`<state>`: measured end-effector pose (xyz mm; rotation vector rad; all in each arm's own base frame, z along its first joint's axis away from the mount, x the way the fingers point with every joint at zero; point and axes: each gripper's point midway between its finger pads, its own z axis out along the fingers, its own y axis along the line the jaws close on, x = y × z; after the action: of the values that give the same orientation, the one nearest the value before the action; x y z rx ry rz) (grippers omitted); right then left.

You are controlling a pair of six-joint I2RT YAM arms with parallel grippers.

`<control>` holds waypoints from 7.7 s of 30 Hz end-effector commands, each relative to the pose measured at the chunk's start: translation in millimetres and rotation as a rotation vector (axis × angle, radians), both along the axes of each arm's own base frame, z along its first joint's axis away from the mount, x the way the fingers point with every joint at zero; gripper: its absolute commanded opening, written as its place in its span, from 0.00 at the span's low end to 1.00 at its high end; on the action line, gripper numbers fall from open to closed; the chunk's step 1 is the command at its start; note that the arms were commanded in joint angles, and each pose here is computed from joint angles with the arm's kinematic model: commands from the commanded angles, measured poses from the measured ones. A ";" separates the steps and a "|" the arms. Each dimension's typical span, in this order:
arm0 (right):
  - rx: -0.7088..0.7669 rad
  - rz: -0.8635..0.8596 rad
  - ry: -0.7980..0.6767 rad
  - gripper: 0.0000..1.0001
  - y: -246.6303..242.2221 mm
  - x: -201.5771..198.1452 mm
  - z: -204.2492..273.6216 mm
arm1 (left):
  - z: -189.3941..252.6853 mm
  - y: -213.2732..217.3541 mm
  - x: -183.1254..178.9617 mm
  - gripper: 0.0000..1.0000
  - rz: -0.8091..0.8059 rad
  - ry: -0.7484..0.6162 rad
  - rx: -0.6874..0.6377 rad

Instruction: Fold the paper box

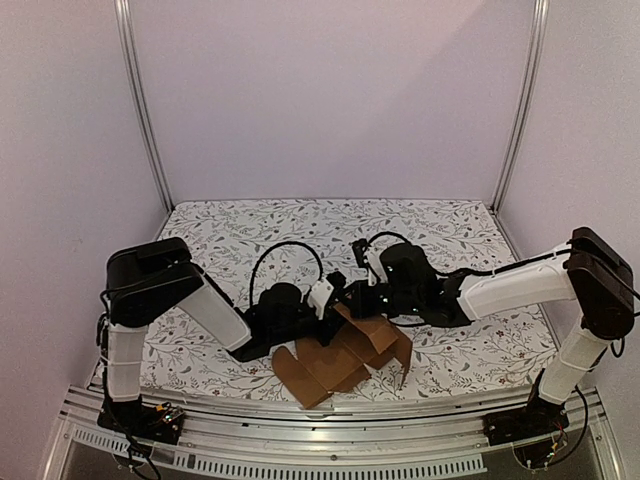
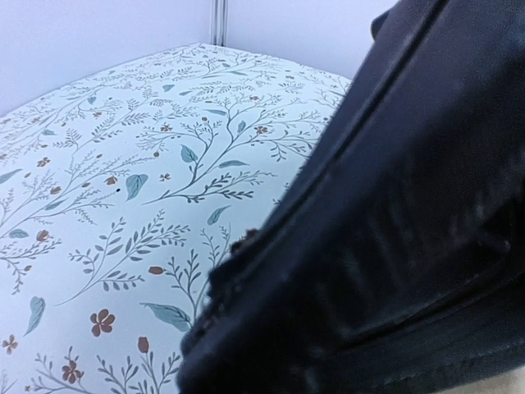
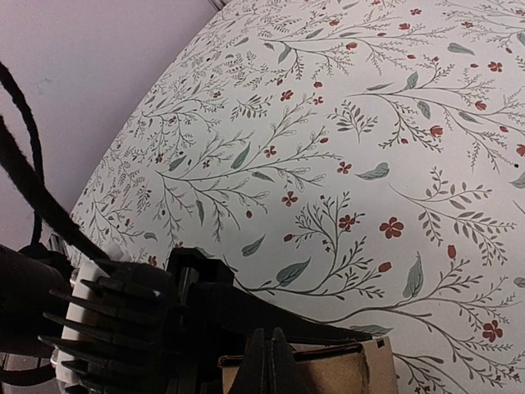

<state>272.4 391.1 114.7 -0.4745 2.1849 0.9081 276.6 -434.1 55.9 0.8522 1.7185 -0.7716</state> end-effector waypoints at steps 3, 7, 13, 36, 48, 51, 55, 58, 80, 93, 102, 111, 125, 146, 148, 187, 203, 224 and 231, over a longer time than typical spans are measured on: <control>-0.071 0.005 0.073 0.00 -12.8 -14.3 -27.3 | 4.9 -18.1 -8.2 0.11 -0.064 -0.025 -0.029; -0.070 0.007 0.074 0.00 -11.9 -14.5 -28.0 | 4.4 -16.0 -7.8 0.00 -0.057 -0.023 -0.018; -0.069 0.000 0.076 0.00 -12.7 -13.9 -29.4 | 8.0 -13.2 -5.8 0.00 -0.038 -0.055 0.005; -0.070 -0.036 0.088 0.02 -20.8 -14.4 -30.9 | 3.4 -0.7 -7.2 0.26 -0.003 -0.108 0.063; -0.072 -0.040 0.090 0.02 -20.2 -13.4 -30.6 | -2.6 -8.0 -6.9 0.00 -0.012 -0.110 0.071; -0.073 -0.041 0.092 0.01 -20.7 -13.9 -31.5 | -2.5 -8.7 -7.4 0.00 -0.015 -0.111 0.072; -0.071 -0.041 0.093 0.01 -20.0 -13.5 -31.6 | 1.0 -6.2 -5.2 0.00 0.003 -0.126 0.078; -0.069 -0.044 0.091 0.03 -19.7 -12.7 -30.3 | 2.9 -3.3 -2.7 0.00 0.025 -0.132 0.086; -0.119 -0.090 0.031 0.53 -70.3 -31.7 45.4 | 22.7 58.1 26.7 0.00 0.401 -0.068 0.097; -0.072 -0.141 0.179 0.60 -61.6 -34.4 76.6 | 33.7 83.1 22.1 0.00 0.743 -0.097 0.152; -0.137 -0.259 0.275 0.61 -60.4 -20.1 49.9 | 22.1 92.2 12.5 0.00 0.832 -0.066 0.170; -0.145 -0.294 0.329 0.60 -51.5 -14.2 22.9 | 12.8 94.5 7.4 0.00 0.854 -0.029 0.173; -0.054 -0.334 0.364 0.52 -30.5 3.2 10.8 | 3.4 91.5 3.3 0.00 0.842 0.011 0.161; 0.055 -0.347 0.438 0.13 -11.1 6.4 -7.7 | 6.4 83.2 -0.2 0.00 0.808 0.075 0.101; 0.058 -0.347 0.437 0.10 -11.6 6.1 -7.2 | 8.8 83.4 -0.3 0.00 0.810 0.078 0.092; 0.134 -0.424 0.026 0.50 -142.0 -28.7 136.1 | 109.7 128.6 32.8 0.00 0.868 0.256 -0.253; 0.408 -0.278 0.073 0.52 -100.3 -36.1 159.7 | 152.4 130.5 19.9 0.00 0.731 0.408 -0.500; 0.598 -0.127 0.231 0.51 -23.8 -25.3 162.4 | 153.8 115.9 18.1 0.00 0.615 0.436 -0.539; 0.606 -0.106 0.250 0.48 -10.3 -22.1 163.1 | 150.3 108.6 18.4 0.00 0.587 0.446 -0.534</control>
<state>250.7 369.2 263.8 0.0690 2.0101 1.4965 294.3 -321.5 217.6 -0.2371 1.8482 -0.9707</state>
